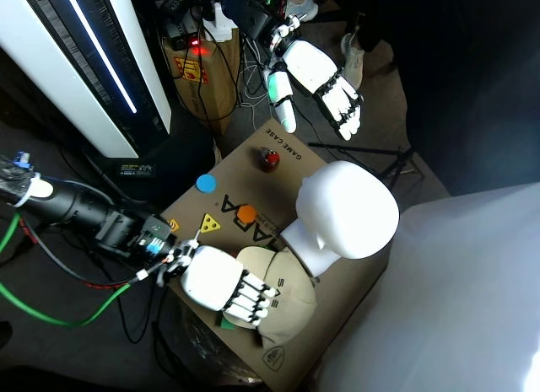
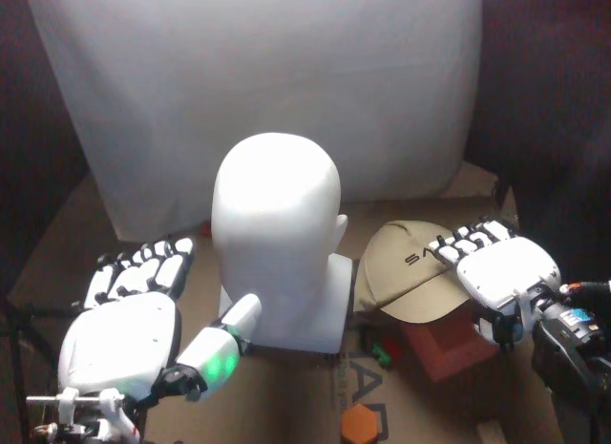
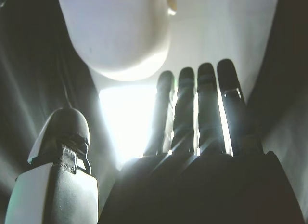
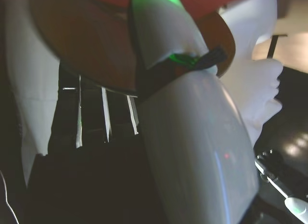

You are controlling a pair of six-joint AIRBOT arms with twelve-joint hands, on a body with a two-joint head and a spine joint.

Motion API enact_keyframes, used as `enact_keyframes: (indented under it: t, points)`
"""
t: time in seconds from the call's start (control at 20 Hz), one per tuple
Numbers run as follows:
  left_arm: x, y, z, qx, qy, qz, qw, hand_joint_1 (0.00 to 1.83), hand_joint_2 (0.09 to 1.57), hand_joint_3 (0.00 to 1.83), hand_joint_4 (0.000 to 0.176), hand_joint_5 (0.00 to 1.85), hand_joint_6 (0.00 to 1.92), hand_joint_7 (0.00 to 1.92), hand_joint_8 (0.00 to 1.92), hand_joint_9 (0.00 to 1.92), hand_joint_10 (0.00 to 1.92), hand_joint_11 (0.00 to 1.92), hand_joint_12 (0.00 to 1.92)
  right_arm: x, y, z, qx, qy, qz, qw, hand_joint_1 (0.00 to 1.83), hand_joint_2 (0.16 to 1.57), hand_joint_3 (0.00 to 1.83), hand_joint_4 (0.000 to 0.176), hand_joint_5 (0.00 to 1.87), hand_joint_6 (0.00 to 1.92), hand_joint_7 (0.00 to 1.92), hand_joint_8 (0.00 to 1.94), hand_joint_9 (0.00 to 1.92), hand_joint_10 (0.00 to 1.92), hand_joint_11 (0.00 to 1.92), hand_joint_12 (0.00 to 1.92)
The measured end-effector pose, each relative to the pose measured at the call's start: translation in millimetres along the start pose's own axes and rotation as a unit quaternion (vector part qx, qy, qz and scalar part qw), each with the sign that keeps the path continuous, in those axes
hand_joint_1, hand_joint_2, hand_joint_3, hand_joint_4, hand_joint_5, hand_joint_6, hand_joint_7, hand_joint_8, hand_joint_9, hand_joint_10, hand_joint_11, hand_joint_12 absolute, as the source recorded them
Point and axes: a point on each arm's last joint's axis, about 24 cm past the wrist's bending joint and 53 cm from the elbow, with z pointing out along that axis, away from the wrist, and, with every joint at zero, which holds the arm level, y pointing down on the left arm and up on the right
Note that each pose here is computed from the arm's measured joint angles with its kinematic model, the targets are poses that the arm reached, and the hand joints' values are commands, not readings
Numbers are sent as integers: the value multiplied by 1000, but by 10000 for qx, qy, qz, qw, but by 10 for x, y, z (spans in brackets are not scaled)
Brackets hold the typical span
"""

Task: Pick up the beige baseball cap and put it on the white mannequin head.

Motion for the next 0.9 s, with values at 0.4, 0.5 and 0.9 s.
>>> enact_keyframes:
  t: [0.4,0.5,0.9]
  points:
    - [198,-32,13,-42,353,79,9993,0,1137,0,0,195,0,180,0,200,0,0,693,-90,-14,92,53,-20,139,9999,1296,1105,9,0,262,3,311,2,234,3,0,660]
    - [180,-39,77,-31,298,114,9995,0,1137,0,0,195,0,180,0,200,0,0,692,-7,40,92,-3,89,124,9999,1298,1106,9,0,265,4,311,2,234,3,0,660]
    - [48,-23,283,-126,49,106,9999,0,1137,0,0,210,5,179,0,193,0,0,676,22,117,142,-63,234,428,9988,1274,1114,7,0,266,2,310,0,240,2,0,702]
